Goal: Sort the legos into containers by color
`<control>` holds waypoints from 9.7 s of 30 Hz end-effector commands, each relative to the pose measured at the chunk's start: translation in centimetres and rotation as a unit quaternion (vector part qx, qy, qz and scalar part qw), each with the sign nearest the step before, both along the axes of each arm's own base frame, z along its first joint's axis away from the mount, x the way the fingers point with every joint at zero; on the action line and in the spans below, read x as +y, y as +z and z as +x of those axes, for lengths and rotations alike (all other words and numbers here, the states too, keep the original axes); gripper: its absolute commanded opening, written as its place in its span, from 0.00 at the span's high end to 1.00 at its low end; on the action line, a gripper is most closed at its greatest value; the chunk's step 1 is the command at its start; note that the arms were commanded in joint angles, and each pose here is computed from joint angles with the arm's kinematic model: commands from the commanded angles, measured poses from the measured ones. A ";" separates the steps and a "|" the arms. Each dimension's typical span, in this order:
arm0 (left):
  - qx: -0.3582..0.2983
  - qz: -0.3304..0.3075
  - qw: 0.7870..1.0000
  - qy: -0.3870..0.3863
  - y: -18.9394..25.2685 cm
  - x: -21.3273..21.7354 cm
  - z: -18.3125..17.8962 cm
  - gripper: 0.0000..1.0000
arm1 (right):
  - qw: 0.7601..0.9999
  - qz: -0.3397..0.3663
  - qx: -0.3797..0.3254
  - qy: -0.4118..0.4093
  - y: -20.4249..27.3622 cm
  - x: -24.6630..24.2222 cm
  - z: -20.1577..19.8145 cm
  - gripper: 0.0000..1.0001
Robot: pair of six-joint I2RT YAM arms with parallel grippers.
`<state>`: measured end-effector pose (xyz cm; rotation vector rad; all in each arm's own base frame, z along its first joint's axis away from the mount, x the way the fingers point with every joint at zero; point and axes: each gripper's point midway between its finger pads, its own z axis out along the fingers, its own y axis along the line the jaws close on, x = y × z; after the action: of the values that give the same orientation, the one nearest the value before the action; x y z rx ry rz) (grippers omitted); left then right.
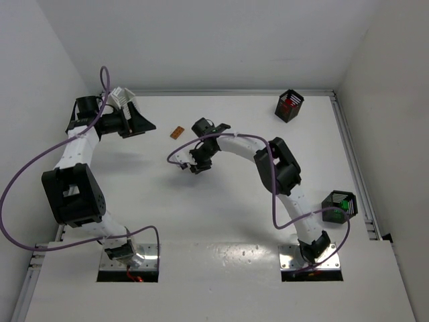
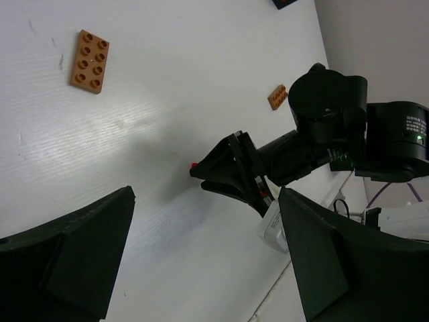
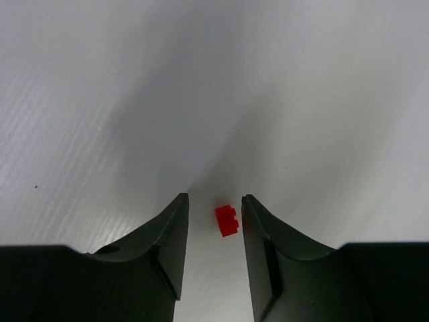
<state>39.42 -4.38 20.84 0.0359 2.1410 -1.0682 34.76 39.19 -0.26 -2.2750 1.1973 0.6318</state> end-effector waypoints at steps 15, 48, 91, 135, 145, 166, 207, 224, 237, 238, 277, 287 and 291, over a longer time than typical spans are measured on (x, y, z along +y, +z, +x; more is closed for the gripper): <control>-0.023 -0.006 1.000 -0.007 0.6 0.7 0.0 0.05 | 0.999 -0.010 0.043 -0.026 -0.8 -0.6 0.8 0.62; 0.007 -0.030 0.999 -0.013 -1.0 0.5 0.3 0.05 | 0.984 -0.118 0.118 -0.057 -5.3 -4.3 -0.4 0.73; -0.137 0.289 0.942 -0.098 1.2 -12.3 -2.7 0.00 | 0.637 0.146 -0.049 -0.756 23.0 -36.8 22.7 1.00; -0.139 0.283 0.920 -0.233 -2.9 -24.7 -5.9 0.00 | 0.590 0.109 -0.095 -0.795 17.8 -42.5 27.6 0.90; -0.153 0.273 0.919 -0.241 -4.0 -27.1 -6.5 0.00 | 0.583 0.152 -0.062 -0.796 23.0 -41.8 24.3 0.48; -0.154 0.319 0.884 -0.305 -14.5 -42.1 -0.5 0.18 | 0.581 0.125 0.067 -0.802 26.7 -40.9 4.3 0.19; -0.195 0.267 0.899 -0.287 -7.1 -39.4 -0.2 0.75 | 0.569 0.191 0.085 -0.795 29.4 -42.3 6.2 0.19; -0.136 0.434 0.890 -0.026 11.6 -5.4 -6.6 0.76 | 0.655 0.219 0.153 -0.707 30.1 -35.5 9.5 0.21; 0.074 0.637 0.760 0.100 7.4 13.6 -18.6 0.82 | 0.702 0.200 0.146 -0.668 29.5 -31.2 10.6 0.21; 0.081 0.646 0.754 0.091 6.9 14.2 -19.3 0.84 | 0.705 0.195 0.152 -0.665 29.0 -30.6 10.8 0.21; 0.303 0.585 0.740 -0.136 -7.4 18.6 -28.4 0.50 | 0.744 0.124 0.116 -0.646 25.4 -26.1 11.8 0.21; 0.213 0.593 0.772 -0.081 -2.6 18.0 -21.1 0.39 | 0.743 0.126 0.110 -0.648 25.6 -26.2 11.8 0.21; 0.126 0.558 0.817 -0.070 0.4 13.8 -14.9 0.39 | 0.741 0.128 0.104 -0.650 26.0 -26.4 11.8 0.21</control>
<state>20.50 13.07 19.32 0.6716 2.8869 0.4351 46.26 12.69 23.74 -0.6942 2.2514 0.4274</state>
